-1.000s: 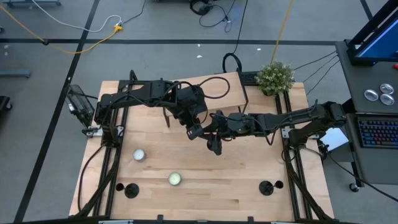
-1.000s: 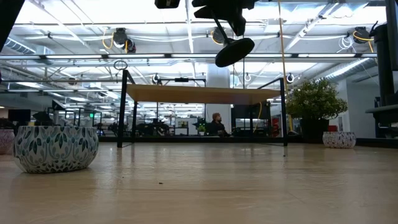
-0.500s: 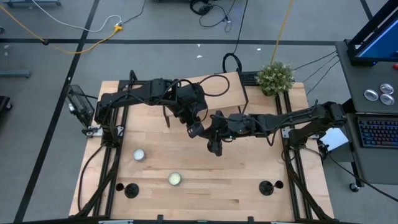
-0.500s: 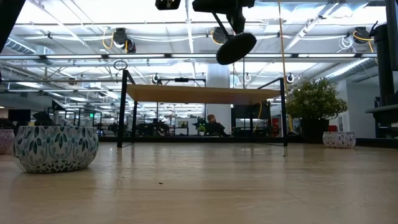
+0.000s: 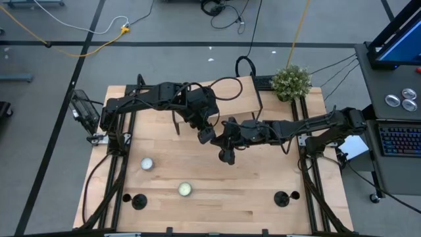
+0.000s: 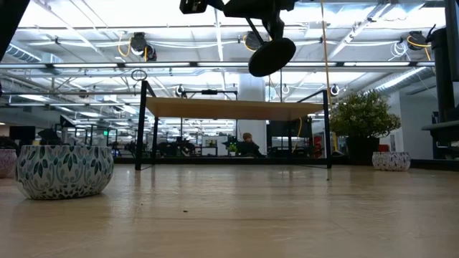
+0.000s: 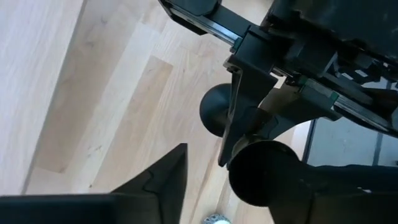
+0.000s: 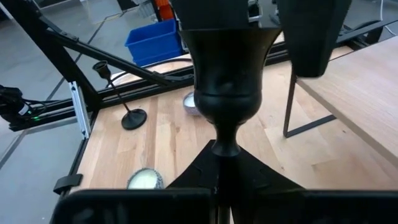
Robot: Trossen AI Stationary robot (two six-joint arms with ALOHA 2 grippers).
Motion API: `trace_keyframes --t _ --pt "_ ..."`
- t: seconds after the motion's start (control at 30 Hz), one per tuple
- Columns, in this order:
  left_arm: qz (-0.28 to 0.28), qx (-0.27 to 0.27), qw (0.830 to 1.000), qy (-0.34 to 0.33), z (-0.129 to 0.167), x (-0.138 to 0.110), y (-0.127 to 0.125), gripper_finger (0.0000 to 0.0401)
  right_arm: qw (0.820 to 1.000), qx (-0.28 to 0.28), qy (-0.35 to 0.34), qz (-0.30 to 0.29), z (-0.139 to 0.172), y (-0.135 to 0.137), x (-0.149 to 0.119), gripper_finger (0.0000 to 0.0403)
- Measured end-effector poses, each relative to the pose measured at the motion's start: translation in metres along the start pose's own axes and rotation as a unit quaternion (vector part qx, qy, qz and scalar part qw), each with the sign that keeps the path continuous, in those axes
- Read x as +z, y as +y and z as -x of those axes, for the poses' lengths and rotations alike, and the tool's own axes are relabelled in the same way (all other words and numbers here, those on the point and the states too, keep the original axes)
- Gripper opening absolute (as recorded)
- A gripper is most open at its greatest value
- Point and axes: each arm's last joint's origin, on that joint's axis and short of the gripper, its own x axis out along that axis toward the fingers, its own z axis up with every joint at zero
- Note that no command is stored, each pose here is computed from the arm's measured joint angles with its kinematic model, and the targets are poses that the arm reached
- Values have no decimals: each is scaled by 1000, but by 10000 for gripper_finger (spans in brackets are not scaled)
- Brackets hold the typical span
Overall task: Pick & Place candle stick holders
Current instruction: Put the top black candle holder on the shelf
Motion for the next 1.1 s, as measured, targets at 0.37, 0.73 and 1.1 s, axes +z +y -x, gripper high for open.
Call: trace_keyframes --t 0.37,0.73,1.1 --pt "-5 -8 1000 -22 39 -12 1 259 1000 -18 -1 -3 -1 -6 1 3" --pt "-55 81 989 -114 113 -46 5 233 999 -31 -40 5 9 -23 17 3" --pt "-63 142 974 -168 159 -77 11 224 977 -128 -161 56 52 -54 59 3"
